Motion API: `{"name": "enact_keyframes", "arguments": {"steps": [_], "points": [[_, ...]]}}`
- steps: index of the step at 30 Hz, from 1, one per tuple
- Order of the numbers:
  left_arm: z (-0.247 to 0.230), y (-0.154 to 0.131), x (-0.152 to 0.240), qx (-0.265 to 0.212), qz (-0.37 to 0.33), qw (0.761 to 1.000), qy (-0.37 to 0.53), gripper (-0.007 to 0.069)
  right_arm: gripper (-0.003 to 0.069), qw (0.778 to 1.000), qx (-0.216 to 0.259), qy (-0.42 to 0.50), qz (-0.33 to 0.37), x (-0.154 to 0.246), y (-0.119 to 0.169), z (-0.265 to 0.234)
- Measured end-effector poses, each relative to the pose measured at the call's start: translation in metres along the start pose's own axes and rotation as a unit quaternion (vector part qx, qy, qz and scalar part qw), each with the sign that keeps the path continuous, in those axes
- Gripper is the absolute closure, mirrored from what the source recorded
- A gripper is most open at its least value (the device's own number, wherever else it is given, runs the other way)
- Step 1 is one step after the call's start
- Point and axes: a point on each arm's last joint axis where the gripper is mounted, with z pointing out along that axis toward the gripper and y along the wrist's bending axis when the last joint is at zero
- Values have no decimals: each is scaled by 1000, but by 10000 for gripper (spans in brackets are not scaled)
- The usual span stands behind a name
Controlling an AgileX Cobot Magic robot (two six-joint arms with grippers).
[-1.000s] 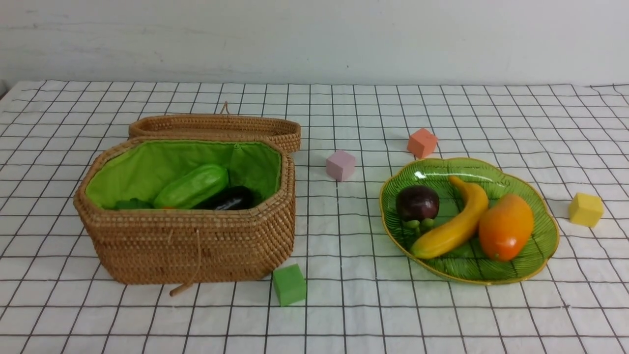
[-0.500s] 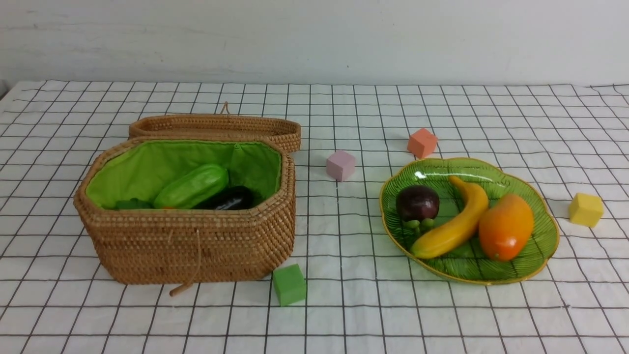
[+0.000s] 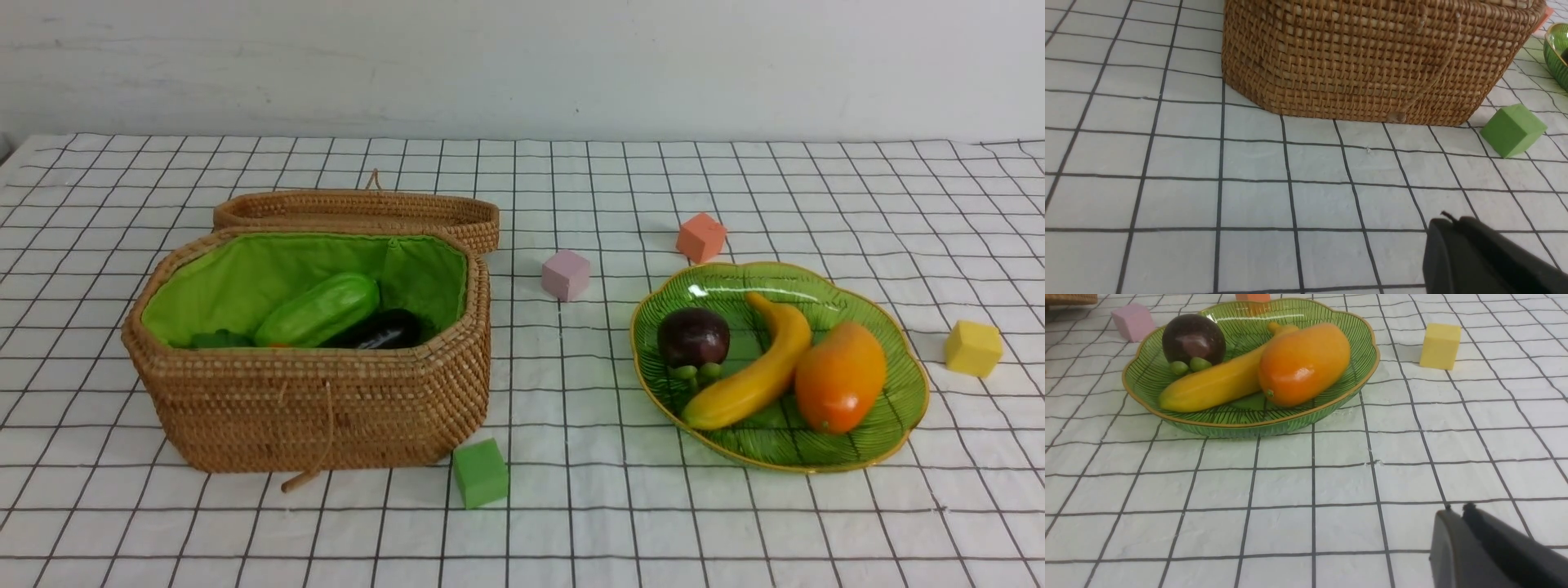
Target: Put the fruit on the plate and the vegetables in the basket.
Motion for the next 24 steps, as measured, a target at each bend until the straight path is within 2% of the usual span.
{"name": "enact_keyframes", "arguments": {"steps": [24], "points": [[0, 0, 0, 0, -1, 1000, 0, 638, 583, 1000, 0, 0, 0, 0, 0, 0]]}}
